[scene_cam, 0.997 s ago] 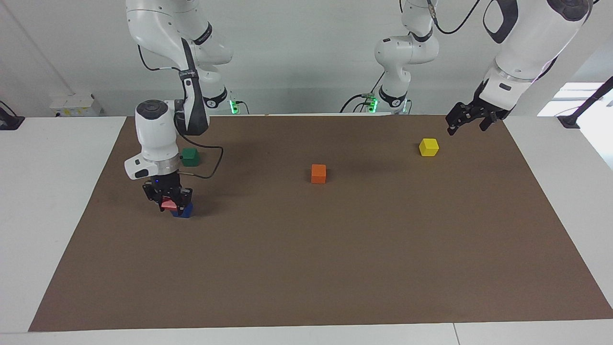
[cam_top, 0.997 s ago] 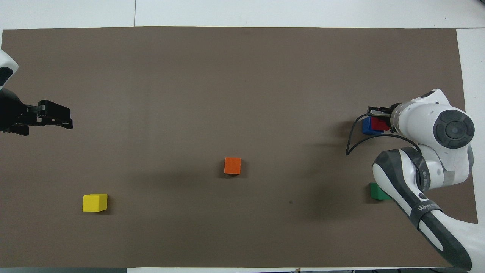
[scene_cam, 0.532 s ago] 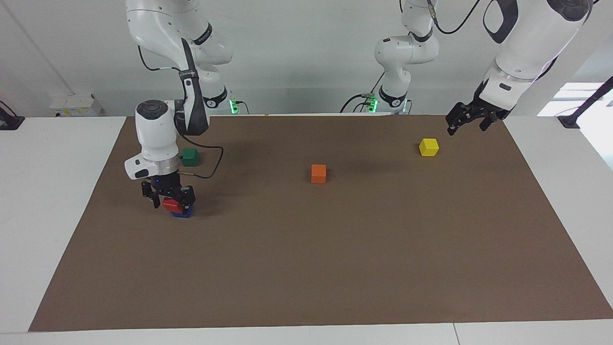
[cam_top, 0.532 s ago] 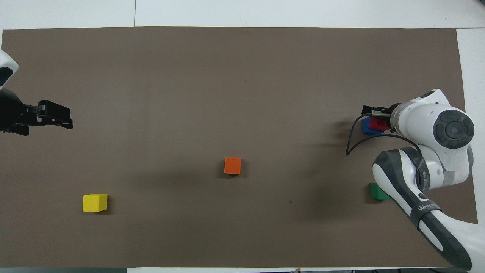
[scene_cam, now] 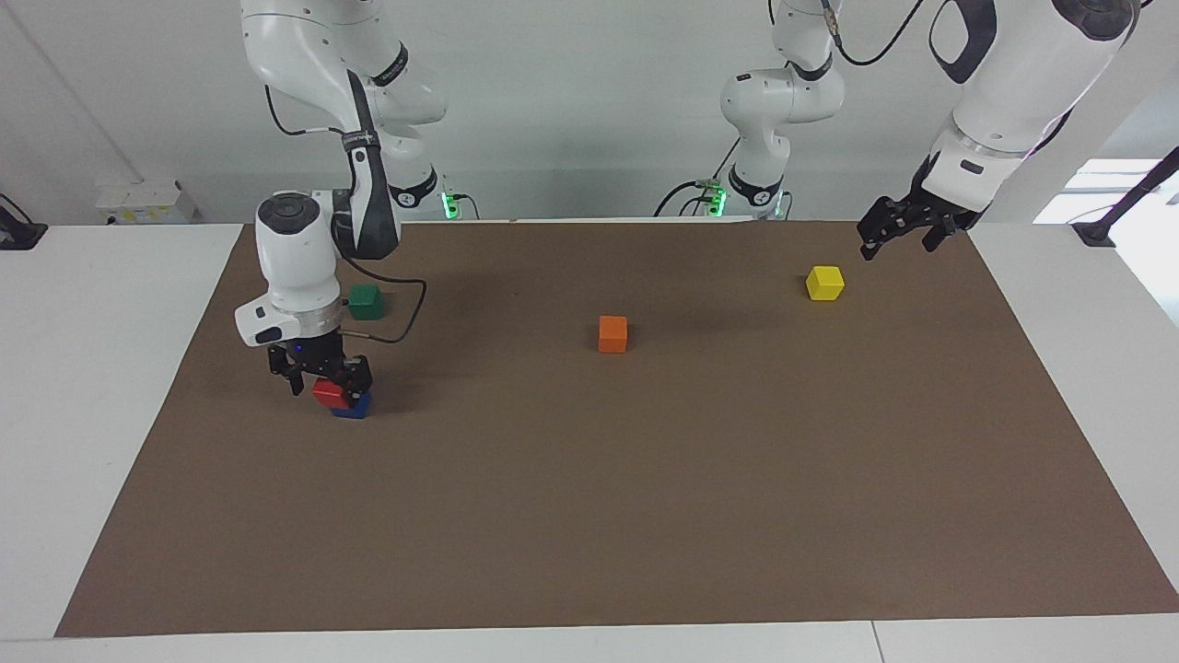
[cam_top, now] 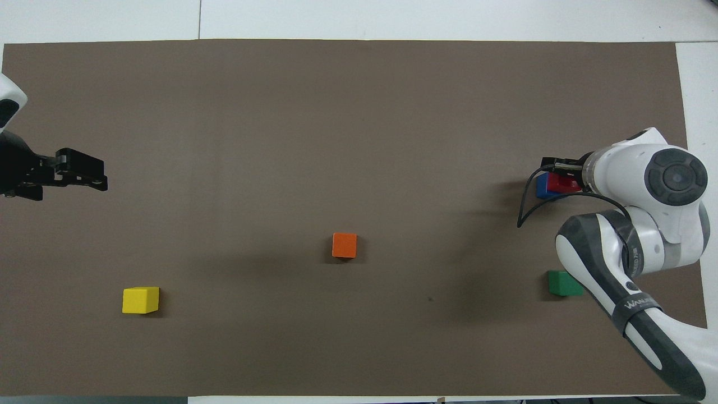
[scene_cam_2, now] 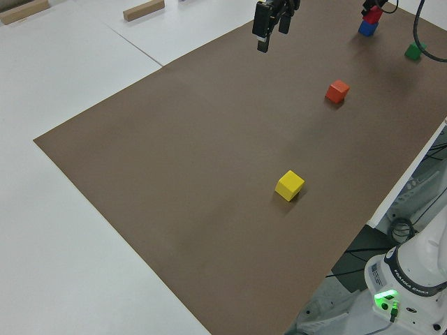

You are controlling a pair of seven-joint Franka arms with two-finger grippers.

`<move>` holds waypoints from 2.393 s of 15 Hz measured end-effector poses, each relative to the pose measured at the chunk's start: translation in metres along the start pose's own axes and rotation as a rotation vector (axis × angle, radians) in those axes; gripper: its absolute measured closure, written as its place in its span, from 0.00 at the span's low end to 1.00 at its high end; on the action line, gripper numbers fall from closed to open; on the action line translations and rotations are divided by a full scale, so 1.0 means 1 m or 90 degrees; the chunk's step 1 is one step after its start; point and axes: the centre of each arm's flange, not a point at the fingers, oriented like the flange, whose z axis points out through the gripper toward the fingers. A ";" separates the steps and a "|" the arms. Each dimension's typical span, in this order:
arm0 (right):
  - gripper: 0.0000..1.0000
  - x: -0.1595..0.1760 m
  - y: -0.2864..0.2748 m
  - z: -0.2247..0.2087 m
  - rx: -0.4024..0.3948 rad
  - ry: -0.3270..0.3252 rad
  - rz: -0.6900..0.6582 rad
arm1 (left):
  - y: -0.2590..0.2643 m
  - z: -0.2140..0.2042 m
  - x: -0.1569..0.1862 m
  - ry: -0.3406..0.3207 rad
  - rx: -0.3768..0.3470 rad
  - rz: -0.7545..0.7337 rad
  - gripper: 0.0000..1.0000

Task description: Transfer red block to right arm and stack on blue block

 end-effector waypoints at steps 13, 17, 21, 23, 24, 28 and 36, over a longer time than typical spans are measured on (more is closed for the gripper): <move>0.00 0.020 0.035 -0.146 0.037 -0.187 -0.111 | 0.000 0.000 0.000 0.000 0.000 0.000 0.00; 0.00 0.004 0.045 -0.194 0.043 -0.183 -0.179 | 0.000 0.000 0.000 0.000 0.000 0.000 0.00; 0.00 0.001 0.052 -0.222 0.046 -0.169 -0.200 | 0.000 0.000 0.000 0.000 0.000 0.000 0.00; 0.00 0.006 0.054 -0.235 0.045 -0.178 -0.198 | 0.000 0.000 0.000 0.000 0.000 0.000 0.00; 0.00 0.010 0.055 -0.239 0.046 -0.180 -0.197 | 0.000 0.000 0.000 0.000 0.000 0.000 0.00; 0.00 0.020 0.057 -0.233 0.046 -0.189 -0.192 | 0.000 0.000 0.000 0.000 0.000 0.000 0.00; 0.00 0.022 0.054 -0.225 0.082 -0.200 -0.180 | 0.000 0.000 0.000 0.000 0.000 0.000 0.00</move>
